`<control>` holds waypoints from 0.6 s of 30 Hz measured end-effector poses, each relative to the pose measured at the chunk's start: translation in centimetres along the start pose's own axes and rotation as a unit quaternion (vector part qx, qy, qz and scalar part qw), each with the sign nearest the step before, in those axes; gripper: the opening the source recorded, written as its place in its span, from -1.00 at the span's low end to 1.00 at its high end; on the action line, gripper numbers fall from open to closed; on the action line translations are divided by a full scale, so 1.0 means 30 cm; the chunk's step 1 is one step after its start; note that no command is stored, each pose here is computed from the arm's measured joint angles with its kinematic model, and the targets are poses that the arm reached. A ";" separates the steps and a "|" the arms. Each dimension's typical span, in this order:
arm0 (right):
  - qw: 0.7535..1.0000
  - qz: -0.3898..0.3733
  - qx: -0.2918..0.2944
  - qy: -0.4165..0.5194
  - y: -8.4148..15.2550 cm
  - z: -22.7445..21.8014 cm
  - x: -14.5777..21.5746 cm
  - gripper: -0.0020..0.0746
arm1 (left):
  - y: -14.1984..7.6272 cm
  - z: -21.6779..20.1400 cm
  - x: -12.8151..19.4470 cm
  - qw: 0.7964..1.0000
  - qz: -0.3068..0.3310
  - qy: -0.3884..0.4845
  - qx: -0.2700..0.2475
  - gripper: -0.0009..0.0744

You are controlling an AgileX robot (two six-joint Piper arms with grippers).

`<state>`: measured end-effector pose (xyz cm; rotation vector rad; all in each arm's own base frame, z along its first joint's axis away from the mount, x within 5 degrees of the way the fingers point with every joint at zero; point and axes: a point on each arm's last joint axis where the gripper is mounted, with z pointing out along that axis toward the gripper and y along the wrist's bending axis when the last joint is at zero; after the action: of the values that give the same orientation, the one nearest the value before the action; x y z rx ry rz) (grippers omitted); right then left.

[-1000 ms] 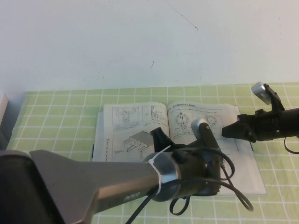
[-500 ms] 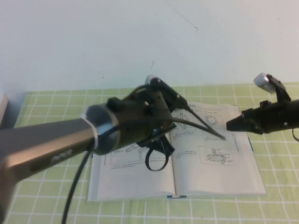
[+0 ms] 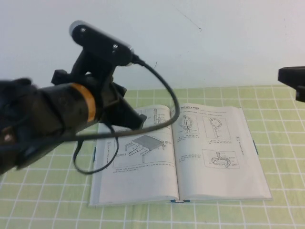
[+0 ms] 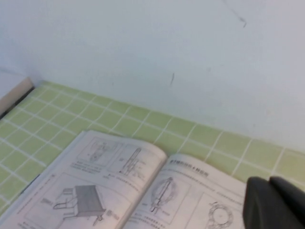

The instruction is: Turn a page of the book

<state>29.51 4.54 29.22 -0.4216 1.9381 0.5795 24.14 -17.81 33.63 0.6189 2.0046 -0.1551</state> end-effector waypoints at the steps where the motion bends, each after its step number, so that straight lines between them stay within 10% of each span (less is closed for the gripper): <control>1: 1.000 -0.009 0.010 -0.008 0.016 -0.030 0.010 -0.95 | 0.001 -0.030 0.020 1.000 0.000 -0.013 0.009 -0.99; 18: 0.984 -0.125 0.058 -0.110 0.240 -0.355 0.176 -0.95 | 0.060 -0.426 0.417 0.988 -0.073 -0.120 0.058 -0.99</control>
<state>15.63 4.23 29.77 -0.4977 1.6670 0.3330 10.22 -7.19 29.59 0.5004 1.8143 -0.4184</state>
